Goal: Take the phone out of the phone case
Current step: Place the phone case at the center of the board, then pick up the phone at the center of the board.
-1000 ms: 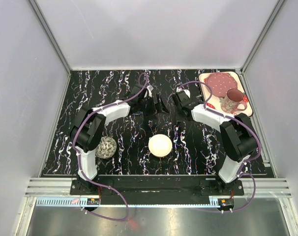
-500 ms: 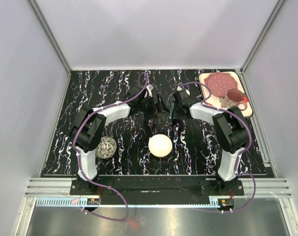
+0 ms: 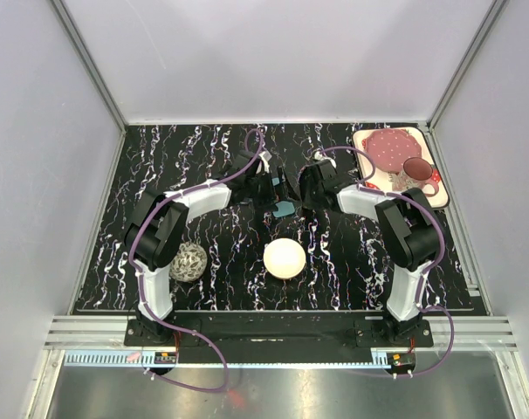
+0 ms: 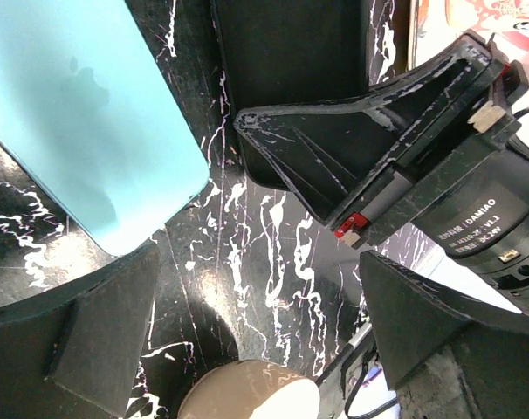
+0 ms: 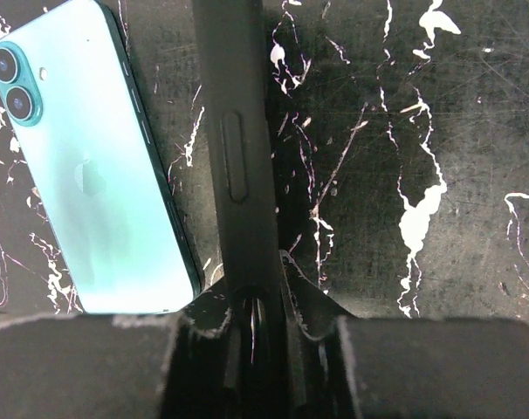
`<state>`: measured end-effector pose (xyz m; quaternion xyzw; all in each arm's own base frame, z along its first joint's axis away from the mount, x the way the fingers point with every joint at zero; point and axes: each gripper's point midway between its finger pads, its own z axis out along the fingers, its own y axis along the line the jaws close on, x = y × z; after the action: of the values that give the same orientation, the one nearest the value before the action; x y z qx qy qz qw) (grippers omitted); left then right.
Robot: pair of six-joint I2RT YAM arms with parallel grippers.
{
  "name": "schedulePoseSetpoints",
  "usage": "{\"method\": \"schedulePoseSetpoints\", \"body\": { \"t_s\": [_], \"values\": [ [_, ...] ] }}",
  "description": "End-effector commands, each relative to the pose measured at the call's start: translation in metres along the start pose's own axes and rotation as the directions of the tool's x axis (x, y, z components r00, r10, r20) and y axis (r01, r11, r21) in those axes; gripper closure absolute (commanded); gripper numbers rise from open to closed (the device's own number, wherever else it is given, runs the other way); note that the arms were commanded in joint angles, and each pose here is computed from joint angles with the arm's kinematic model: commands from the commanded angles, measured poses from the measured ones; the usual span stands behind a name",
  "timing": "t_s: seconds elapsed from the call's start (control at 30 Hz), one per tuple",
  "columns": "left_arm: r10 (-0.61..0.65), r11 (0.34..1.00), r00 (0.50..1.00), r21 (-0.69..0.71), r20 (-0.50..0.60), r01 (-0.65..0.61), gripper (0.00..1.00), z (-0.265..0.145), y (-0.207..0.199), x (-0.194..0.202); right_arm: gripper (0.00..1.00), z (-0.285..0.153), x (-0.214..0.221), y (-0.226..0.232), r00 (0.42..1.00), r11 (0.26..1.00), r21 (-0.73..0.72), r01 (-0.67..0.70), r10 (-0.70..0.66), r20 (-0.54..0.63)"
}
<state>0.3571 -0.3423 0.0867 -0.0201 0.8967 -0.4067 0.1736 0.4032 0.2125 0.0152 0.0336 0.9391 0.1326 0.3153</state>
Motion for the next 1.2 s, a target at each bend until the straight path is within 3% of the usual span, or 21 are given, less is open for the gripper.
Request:
{"method": "schedulePoseSetpoints", "body": {
  "t_s": [0.0,0.17,0.23,0.3,0.33,0.37,0.43,0.5,0.57,0.73,0.87,1.17],
  "values": [
    [0.053,0.999,0.997,-0.017,0.048,-0.052,0.01,-0.005,-0.008,-0.015,0.83,-0.009,0.062,-0.033,0.978,0.997,0.076,-0.002,0.018,-0.208],
    [0.088,0.994,0.990,-0.082,0.110,-0.079,0.01,-0.024,-0.002,-0.033,0.88,-0.034,0.026,-0.042,0.978,0.988,-0.054,-0.141,0.131,-0.165],
    [0.103,0.988,0.987,-0.126,0.126,-0.087,0.01,-0.033,0.001,-0.041,0.85,-0.042,0.015,-0.041,0.976,0.979,-0.118,-0.165,0.145,-0.163],
    [0.144,0.965,0.978,-0.242,0.152,-0.105,0.01,-0.046,0.014,-0.054,0.65,-0.046,0.006,-0.049,0.974,0.976,-0.122,-0.182,0.161,-0.161],
    [0.160,0.947,0.974,-0.303,0.158,-0.106,0.01,-0.052,0.022,-0.057,0.40,-0.047,0.004,-0.052,0.976,0.980,-0.107,-0.165,0.147,-0.162],
    [0.188,0.899,0.969,-0.425,0.160,-0.105,0.01,-0.061,0.044,-0.060,0.32,-0.048,-0.004,-0.054,0.979,0.983,-0.093,-0.158,0.144,-0.147],
    [0.225,0.846,0.958,-0.523,0.176,-0.103,0.01,-0.073,0.059,-0.068,0.12,-0.052,-0.004,-0.063,0.980,0.988,-0.037,-0.150,0.144,-0.140],
    [0.266,0.771,0.947,-0.630,0.182,-0.095,0.01,-0.088,0.078,-0.075,0.03,-0.060,-0.012,-0.067,0.983,0.988,-0.012,-0.154,0.152,-0.101],
    [0.297,0.722,0.939,-0.684,0.171,-0.104,0.01,-0.096,0.089,-0.077,0.02,-0.069,-0.020,-0.071,0.985,0.987,0.017,-0.159,0.160,-0.060],
    [0.325,0.670,0.937,-0.730,0.130,-0.131,0.01,-0.094,0.103,-0.085,0.00,-0.096,-0.039,-0.079,0.985,0.982,0.074,-0.172,0.170,0.033],
    [0.313,0.632,0.950,-0.748,0.005,-0.205,0.01,-0.082,0.115,-0.084,0.00,-0.123,-0.054,-0.072,0.982,0.985,0.041,-0.166,0.162,0.095],
    [0.260,0.642,0.965,-0.740,-0.037,-0.201,0.01,-0.066,0.139,-0.091,0.00,-0.140,-0.049,-0.072,0.984,0.987,0.040,-0.153,0.149,0.097]
  ]
}}
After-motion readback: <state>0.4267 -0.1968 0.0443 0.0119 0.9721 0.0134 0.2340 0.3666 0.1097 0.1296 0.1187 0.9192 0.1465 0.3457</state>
